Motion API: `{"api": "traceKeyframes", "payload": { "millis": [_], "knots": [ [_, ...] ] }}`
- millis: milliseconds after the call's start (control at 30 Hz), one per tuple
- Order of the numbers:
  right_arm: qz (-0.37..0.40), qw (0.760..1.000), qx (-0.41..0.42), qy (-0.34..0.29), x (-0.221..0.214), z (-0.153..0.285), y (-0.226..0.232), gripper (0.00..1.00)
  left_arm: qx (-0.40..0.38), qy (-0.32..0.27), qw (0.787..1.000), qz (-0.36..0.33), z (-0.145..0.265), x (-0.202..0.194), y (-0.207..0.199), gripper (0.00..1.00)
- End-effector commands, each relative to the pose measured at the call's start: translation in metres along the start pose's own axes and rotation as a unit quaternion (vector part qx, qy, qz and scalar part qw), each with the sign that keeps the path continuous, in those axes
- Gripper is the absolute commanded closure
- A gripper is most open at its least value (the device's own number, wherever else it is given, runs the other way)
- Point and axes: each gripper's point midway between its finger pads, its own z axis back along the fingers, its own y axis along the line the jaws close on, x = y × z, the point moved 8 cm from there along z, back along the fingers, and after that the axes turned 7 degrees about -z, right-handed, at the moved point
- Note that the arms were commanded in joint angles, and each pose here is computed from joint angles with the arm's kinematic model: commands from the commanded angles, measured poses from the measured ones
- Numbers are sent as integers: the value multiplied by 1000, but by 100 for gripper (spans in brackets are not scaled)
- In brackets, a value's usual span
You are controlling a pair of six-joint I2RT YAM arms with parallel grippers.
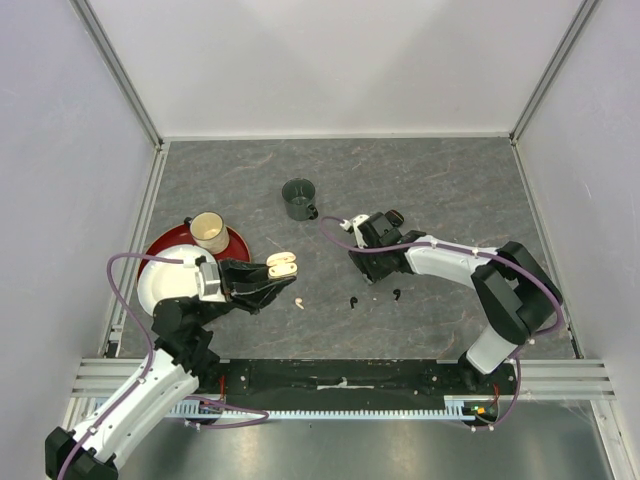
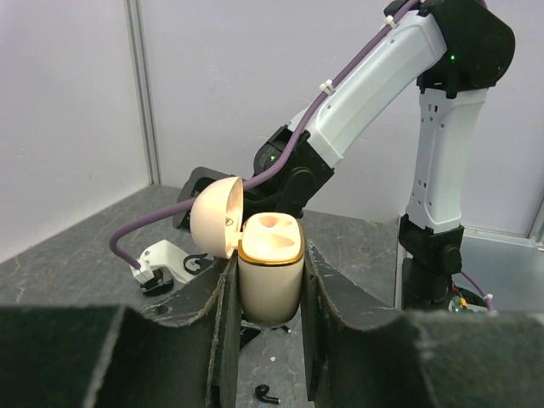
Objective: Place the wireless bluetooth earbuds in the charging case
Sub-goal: Pick up the earbud from the center of the board.
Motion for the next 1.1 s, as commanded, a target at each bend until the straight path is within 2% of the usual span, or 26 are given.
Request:
{"api": "traceKeyframes", "payload": {
  "millis": [0,133,500,767,1067],
  "knots": [
    [-5,1000,20,-15,10,-1,3,44,0,-12,1000,-27,-3,5,3,98],
    [-10,1000,17,-13,8,0,-2,50,0,-11,1000,-25,-4,5,3,98],
    [-29,999,20,4,0,2,-8,51,-1,-8,1000,-18,-3,4,2,98],
    [-35,999,33,12,-2,0,-6,60,1,-4,1000,-14,-3,2,2,98],
    [-125,992,12,14,-6,-8,-7,72,6,-5,1000,-13,0,2,2,98]
  ]
}}
